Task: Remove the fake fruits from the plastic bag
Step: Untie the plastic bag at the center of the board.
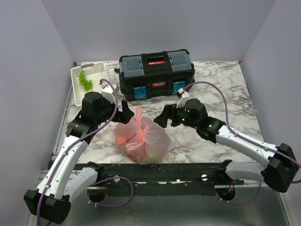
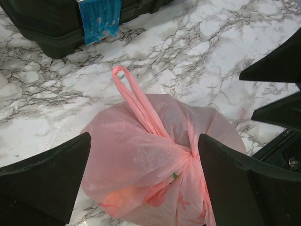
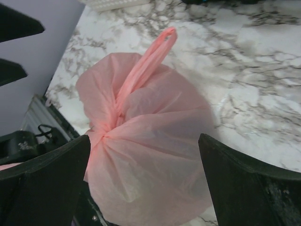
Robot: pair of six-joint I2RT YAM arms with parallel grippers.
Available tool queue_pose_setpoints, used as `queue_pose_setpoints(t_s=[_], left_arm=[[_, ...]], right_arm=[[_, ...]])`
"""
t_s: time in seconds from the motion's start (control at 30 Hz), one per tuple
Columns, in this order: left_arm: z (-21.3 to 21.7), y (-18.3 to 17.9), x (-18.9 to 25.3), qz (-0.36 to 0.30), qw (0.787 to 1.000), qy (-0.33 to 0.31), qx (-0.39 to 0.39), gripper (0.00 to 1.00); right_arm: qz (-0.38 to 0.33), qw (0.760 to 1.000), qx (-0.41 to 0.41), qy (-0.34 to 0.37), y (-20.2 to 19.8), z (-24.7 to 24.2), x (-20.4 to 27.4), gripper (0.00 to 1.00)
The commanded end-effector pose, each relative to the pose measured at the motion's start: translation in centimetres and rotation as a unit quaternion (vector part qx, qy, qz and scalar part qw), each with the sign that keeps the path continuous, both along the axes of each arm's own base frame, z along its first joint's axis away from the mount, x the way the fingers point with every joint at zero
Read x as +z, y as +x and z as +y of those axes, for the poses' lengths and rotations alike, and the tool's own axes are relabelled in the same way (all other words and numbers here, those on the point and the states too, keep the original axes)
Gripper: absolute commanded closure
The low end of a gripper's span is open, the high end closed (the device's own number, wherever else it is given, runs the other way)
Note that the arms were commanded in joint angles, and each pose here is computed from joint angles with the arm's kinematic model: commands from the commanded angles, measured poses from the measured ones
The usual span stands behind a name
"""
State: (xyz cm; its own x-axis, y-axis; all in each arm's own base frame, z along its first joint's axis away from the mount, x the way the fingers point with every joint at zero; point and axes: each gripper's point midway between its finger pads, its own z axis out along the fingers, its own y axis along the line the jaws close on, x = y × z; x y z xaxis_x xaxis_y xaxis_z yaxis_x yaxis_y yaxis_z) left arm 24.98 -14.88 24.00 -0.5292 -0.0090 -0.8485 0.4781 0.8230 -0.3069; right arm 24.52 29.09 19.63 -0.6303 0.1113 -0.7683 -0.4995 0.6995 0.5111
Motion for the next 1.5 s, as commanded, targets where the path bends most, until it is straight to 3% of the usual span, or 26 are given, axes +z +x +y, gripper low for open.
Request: queue_pose_setpoints(t_s=[0.0,0.4,0.6,0.83,0.93,1.07,1.13,1.37,1.43,1.47], left_arm=[[-0.8,-0.4,-1.7,0.012,0.999,0.002,-0.031,0.05],[-1.6,-0.4,-5.3,0.079,0.995,0.027,-0.053,0.11],[-2.0,-0.6,-7.5,0.133,0.987,0.053,-0.068,0.03],[-2.8,-1.1,-7.9,0.138,0.985,0.058,-0.087,0.06],[-3.3,-1.4,-7.5,0.129,0.985,0.048,-0.103,0.12],[-3.4,-1.6,-8.4,0.149,0.981,0.064,-0.109,0.41],[-3.6,-1.8,-8.9,0.158,0.978,0.073,-0.115,0.42],[-4.7,-2.9,-9.6,0.165,0.971,0.090,-0.144,0.32],[-5.0,-3.1,-9.8,0.169,0.970,0.094,-0.151,0.35],[-5.1,-3.2,-9.9,0.171,0.969,0.096,-0.153,0.41]], right_arm=[[-0.001,0.997,0.069,0.042,-2.2,3.8,0.9,0.00],[-0.013,0.989,0.132,-0.071,-6.1,9.1,-3.9,0.14],[-0.049,0.980,0.104,-0.161,-7.4,8.8,-7.0,0.19],[-0.064,0.982,0.077,-0.163,-7.2,7.9,-7.5,0.39],[-0.072,0.984,0.060,-0.149,-6.8,7.7,-7.2,0.53],[-0.070,0.985,0.052,-0.148,-6.7,7.5,-7.5,0.70],[-0.067,0.986,0.050,-0.147,-6.7,7.4,-7.6,0.74],[-0.074,0.989,0.022,-0.123,-6.3,6.8,-6.4,0.78],[-0.076,0.990,0.023,-0.118,-6.3,6.8,-6.1,0.79],[-0.077,0.990,0.023,-0.116,-6.3,6.8,-6.0,0.79]])
